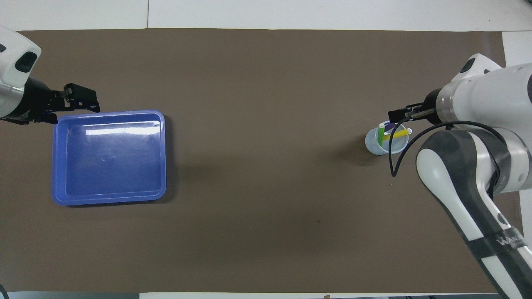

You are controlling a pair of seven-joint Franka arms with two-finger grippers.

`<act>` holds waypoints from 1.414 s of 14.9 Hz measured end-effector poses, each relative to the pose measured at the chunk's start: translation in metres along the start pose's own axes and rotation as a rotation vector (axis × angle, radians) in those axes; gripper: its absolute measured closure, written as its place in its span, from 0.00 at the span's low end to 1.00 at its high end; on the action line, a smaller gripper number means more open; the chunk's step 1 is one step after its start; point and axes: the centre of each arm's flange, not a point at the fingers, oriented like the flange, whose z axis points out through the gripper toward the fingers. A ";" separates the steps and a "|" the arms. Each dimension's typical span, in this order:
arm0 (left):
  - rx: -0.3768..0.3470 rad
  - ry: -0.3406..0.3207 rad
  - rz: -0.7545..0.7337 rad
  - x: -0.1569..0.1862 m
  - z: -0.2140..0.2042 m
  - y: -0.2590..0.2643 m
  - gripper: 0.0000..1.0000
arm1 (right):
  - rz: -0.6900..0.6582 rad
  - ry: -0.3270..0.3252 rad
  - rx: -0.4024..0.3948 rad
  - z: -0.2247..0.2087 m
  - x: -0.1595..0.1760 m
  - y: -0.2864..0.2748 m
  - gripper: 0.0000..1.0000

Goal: Transfer and insert pens with both arms
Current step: 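Release the purple pen into the cup and withdraw both grippers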

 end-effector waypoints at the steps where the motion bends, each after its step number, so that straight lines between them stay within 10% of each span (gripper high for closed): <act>1: 0.008 -0.022 0.041 -0.006 -0.009 -0.002 0.00 | 0.016 -0.009 0.000 -0.016 0.002 0.002 0.00; 11: 0.016 0.001 0.211 -0.032 -0.002 -0.013 0.00 | 0.068 -0.104 0.002 -0.120 -0.013 0.008 0.00; 21: 0.034 -0.005 0.228 -0.027 -0.038 -0.010 0.00 | 0.074 -0.137 -0.018 -0.122 -0.023 0.011 0.00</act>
